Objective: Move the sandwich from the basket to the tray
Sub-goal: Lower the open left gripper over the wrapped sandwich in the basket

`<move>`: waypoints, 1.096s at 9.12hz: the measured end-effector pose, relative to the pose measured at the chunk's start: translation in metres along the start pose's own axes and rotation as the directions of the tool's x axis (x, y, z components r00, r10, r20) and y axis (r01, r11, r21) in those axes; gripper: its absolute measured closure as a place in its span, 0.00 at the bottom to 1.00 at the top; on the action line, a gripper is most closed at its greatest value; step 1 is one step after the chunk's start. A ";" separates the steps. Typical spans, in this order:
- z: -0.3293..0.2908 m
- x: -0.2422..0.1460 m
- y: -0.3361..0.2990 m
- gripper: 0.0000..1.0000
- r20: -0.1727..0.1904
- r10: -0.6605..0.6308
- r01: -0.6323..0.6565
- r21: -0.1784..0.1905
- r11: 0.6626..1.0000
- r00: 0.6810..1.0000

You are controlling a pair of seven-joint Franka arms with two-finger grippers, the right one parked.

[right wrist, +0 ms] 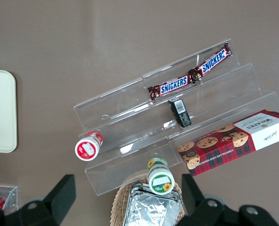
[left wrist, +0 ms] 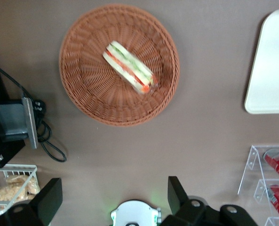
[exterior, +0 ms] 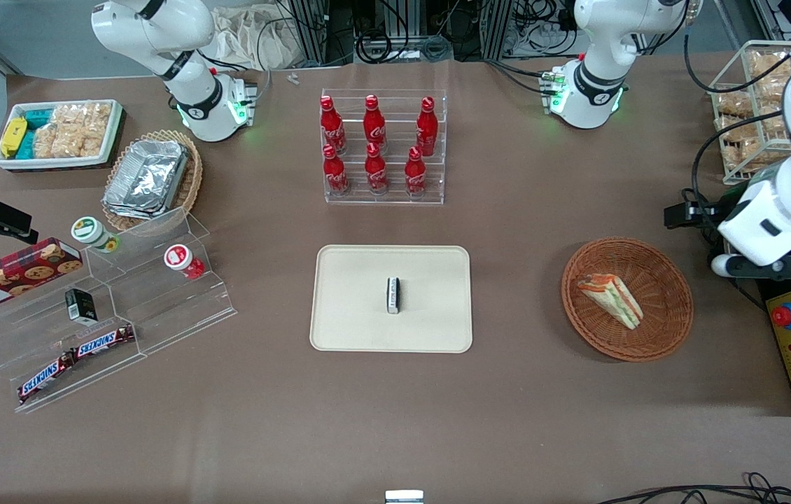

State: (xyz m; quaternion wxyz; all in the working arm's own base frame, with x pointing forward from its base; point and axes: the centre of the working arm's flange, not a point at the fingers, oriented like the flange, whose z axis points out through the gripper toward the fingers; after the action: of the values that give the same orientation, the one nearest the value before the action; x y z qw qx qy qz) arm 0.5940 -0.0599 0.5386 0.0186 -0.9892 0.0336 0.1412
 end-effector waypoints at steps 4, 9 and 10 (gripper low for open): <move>0.082 0.029 0.004 0.00 -0.111 -0.108 0.109 0.008 0.994 0.988; 0.192 0.044 -0.005 0.00 -0.236 -0.573 0.543 -0.185 0.819 0.785; 0.205 0.045 -0.005 0.00 -0.222 -0.615 0.583 -0.197 0.788 0.756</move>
State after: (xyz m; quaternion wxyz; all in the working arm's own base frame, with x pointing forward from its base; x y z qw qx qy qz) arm 0.5810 -0.0479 0.3297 0.0006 -0.9566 -0.2911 -0.0091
